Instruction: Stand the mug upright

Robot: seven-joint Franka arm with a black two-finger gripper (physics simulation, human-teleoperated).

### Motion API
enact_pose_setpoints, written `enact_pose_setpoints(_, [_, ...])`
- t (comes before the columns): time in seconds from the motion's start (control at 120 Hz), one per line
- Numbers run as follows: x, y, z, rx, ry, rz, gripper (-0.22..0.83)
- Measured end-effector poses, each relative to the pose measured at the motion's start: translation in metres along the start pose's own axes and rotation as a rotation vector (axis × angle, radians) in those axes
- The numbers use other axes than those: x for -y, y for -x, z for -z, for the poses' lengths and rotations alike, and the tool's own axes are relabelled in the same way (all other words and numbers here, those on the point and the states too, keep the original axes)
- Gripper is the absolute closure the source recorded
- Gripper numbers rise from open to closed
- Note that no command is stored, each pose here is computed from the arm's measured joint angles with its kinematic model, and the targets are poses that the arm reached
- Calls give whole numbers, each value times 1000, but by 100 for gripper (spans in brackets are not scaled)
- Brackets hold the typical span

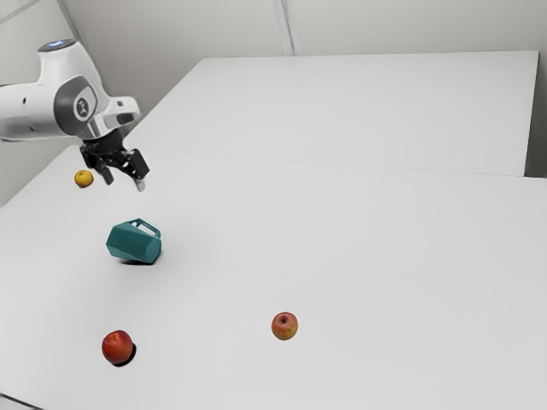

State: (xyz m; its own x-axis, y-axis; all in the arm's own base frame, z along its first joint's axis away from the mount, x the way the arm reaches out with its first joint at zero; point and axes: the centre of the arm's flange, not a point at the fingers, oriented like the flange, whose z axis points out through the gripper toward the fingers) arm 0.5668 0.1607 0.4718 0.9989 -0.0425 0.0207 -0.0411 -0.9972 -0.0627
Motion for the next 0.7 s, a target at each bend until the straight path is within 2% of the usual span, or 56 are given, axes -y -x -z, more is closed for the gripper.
enact_pose_setpoints(0.208, [16,-5,9,-28,1,13,0])
enact_pose_setpoints(0.308, [60,-1,4,-31,59,77,0])
enact_pose_setpoints(0.475, [117,-13,-27,16,175,97,0])
enact_pose_setpoints(0.7, [155,-6,-76,67,366,68,0])
